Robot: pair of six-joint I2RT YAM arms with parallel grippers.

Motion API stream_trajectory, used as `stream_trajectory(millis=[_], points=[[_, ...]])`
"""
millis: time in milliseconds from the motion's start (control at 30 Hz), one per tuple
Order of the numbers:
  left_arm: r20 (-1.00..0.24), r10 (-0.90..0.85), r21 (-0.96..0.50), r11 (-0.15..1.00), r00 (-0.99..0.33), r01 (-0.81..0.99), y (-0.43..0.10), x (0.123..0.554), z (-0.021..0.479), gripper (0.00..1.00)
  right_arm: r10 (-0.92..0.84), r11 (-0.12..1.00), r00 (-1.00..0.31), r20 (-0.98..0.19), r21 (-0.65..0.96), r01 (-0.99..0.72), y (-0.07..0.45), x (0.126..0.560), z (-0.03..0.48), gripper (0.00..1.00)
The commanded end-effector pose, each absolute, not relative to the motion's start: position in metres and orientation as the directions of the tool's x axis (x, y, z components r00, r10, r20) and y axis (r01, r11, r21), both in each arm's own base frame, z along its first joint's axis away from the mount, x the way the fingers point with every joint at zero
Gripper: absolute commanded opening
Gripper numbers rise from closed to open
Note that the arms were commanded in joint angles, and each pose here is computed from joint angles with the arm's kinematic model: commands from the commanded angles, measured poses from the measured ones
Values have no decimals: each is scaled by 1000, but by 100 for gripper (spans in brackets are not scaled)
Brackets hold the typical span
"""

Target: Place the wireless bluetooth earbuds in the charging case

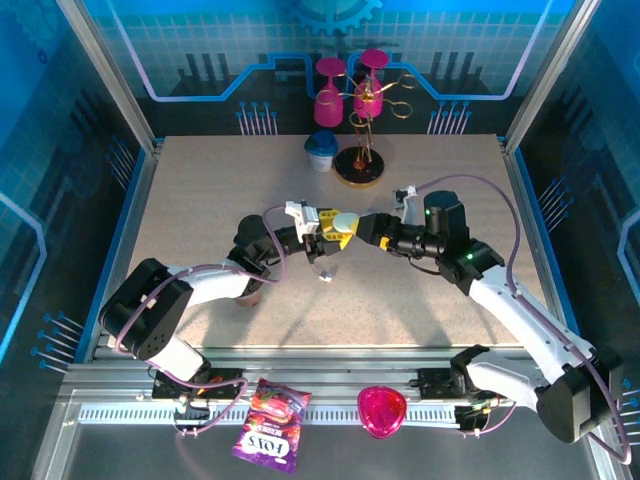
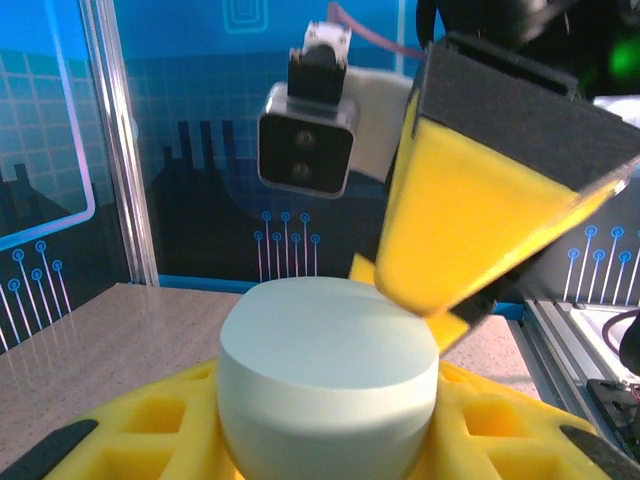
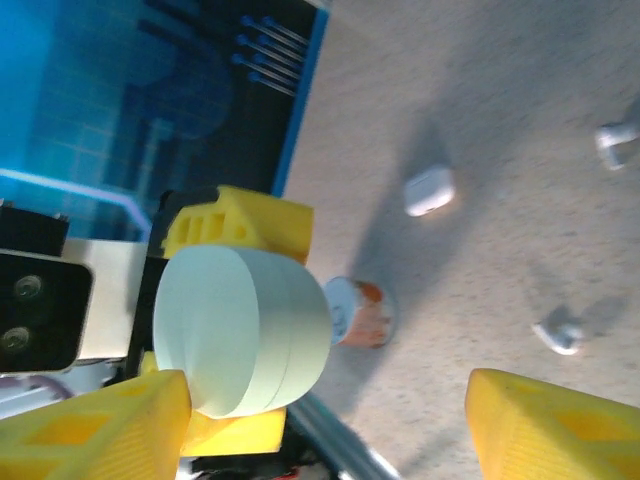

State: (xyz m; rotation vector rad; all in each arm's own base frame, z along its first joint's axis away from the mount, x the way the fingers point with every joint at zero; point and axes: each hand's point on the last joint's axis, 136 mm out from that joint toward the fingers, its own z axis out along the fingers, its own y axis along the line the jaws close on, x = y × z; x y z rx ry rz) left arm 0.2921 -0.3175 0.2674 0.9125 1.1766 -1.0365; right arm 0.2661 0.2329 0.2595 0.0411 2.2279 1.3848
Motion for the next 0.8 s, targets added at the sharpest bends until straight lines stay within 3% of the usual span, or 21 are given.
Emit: stream_trajectory(millis=[0, 500, 767], points=[[-960, -231, 90, 273, 156, 958, -318, 291, 302, 38, 303, 269, -907, -292, 940, -212, 249, 262, 280, 70], [-958, -239, 98, 251, 160, 963, -317, 281, 308, 38, 355, 122, -907, -228, 973, -196, 261, 285, 279, 42], [-960, -227, 104, 259, 165, 960, -316, 281, 306, 40, 365, 122, -905, -218, 975, -186, 260, 287, 275, 24]])
